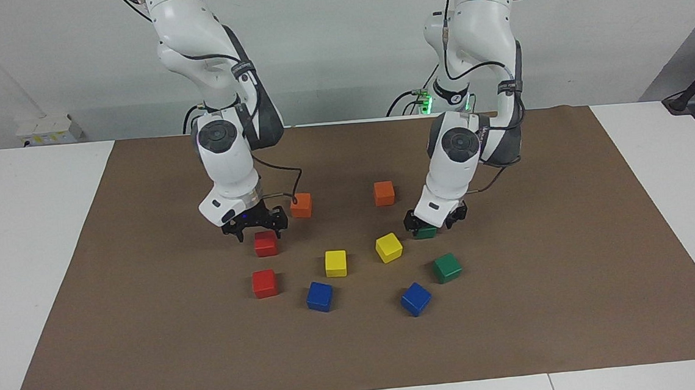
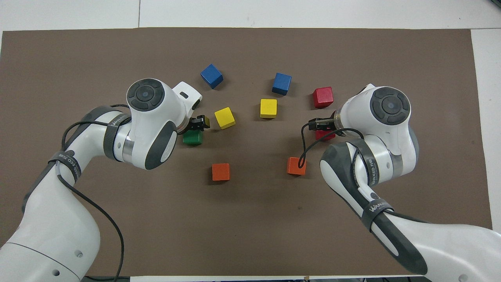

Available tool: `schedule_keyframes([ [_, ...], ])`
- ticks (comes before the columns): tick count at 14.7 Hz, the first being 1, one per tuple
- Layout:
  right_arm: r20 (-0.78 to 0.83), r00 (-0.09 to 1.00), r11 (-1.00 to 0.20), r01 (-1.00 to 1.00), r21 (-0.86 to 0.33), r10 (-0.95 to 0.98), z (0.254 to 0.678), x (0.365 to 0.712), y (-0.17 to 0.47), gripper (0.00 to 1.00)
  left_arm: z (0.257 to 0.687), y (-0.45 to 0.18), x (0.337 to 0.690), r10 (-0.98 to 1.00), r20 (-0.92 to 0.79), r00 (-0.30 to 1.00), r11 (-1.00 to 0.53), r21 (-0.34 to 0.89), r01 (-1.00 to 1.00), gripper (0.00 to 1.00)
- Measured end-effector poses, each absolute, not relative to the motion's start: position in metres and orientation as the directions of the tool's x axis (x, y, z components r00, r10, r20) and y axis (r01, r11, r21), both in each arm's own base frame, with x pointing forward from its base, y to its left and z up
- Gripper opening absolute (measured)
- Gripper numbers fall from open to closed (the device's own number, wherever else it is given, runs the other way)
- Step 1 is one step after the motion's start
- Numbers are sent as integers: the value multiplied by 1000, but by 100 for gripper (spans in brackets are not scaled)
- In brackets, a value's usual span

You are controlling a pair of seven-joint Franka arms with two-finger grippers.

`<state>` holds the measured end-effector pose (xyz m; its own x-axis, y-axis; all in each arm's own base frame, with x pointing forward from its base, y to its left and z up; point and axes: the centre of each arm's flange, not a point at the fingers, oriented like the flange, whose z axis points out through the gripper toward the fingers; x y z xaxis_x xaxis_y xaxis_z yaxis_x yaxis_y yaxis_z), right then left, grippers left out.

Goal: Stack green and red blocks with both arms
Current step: 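Carry the green cube outward while the right gripper carries the red cube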

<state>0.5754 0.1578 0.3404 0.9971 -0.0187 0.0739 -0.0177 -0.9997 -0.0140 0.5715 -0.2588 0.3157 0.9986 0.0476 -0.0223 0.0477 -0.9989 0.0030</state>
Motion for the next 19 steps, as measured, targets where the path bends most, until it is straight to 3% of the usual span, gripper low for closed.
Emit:
schedule_keyframes([
  [4, 81, 997, -1000, -16, -16, -17, 337, 574, 157, 100, 314, -269, 566, 64, -26, 998, -998, 1, 64, 86],
  [6, 83, 996, -1000, -15, -17, -17, 335, 574, 157, 100, 314, -273, 563, 62, -29, 998, -998, 0, 62, 59],
  [7, 81, 997, -1000, -15, -16, -17, 334, 573, 157, 100, 314, -273, 563, 63, -31, 998, -998, -2, 63, 56],
  [9, 77, 997, -1000, -15, -15, -16, 331, 573, 157, 100, 321, -269, 566, 72, -52, 996, -997, -17, 71, 56],
  [12, 64, 998, -1000, -15, -12, -16, 324, 571, 157, 100, 368, -234, 587, 127, -61, 990, -992, -33, 125, 56],
  [15, 56, 998, -1000, -6, -9, -6, 319, 570, 156, 100, 415, -142, 606, 106, -59, 993, -994, -25, 105, 56],
  [19, 67, 998, -1000, -5, -13, -6, 312, 570, 157, 100, 421, -22, 620, 32, -57, 998, -999, -9, 32, 56],
])
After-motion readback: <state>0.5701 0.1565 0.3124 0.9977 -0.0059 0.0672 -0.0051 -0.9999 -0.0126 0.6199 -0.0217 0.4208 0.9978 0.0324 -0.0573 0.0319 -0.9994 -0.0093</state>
